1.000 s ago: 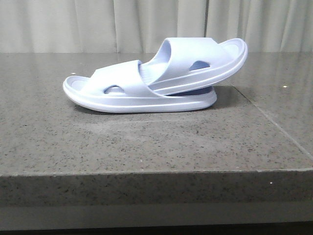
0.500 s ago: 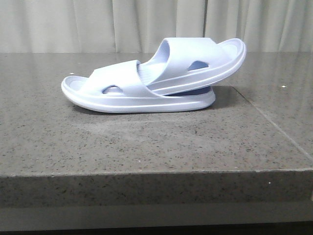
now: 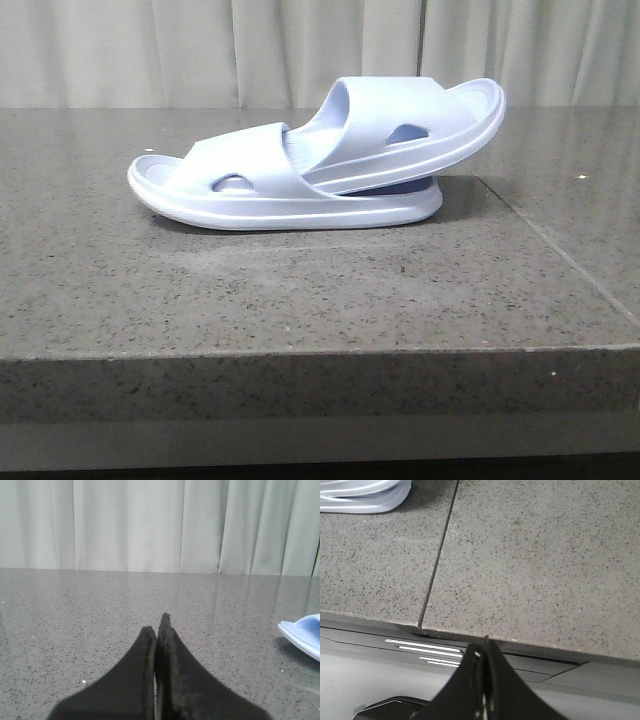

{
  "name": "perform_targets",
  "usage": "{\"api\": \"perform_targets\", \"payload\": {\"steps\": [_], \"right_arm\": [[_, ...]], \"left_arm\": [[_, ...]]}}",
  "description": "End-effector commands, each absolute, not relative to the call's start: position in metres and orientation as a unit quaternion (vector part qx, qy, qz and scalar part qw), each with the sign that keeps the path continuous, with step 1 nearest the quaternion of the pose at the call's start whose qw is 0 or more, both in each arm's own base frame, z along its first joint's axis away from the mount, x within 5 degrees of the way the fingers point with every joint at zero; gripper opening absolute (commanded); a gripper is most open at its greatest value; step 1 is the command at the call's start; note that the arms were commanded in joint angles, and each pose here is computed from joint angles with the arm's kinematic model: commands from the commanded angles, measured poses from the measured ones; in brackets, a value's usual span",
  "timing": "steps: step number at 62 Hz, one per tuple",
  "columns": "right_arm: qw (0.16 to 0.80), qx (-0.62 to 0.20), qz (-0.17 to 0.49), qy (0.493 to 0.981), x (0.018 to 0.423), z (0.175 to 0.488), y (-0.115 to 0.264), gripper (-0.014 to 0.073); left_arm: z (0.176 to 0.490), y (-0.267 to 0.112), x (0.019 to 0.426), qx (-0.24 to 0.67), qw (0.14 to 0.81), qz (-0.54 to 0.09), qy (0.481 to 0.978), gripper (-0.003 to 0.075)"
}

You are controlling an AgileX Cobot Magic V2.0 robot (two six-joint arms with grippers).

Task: Insert blue slippers together front up

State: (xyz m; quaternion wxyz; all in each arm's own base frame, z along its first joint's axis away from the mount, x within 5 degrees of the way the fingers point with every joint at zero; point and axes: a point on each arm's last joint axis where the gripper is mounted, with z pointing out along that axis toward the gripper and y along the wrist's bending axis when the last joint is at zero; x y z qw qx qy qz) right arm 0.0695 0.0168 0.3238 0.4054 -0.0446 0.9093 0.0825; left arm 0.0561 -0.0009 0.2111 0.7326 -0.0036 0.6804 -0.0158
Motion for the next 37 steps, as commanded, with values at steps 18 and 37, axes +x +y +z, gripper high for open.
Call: {"api": "perform_targets", "payload": {"steps": [18,37], "right_arm": [[0.439,-0.043,0.083,0.894,0.0728,0.3341,0.0169,-0.0118],[0.439,-0.043,0.083,0.894,0.0728,0.3341,0.0169,-0.0118]], "left_arm": [[0.2188,-0.0008,0.0536,0.003,0.768,-0.008,0.641,-0.0020],[0.2188,-0.0008,0.0536,0.005,0.768,-0.006,0.640,-0.0020]]}}
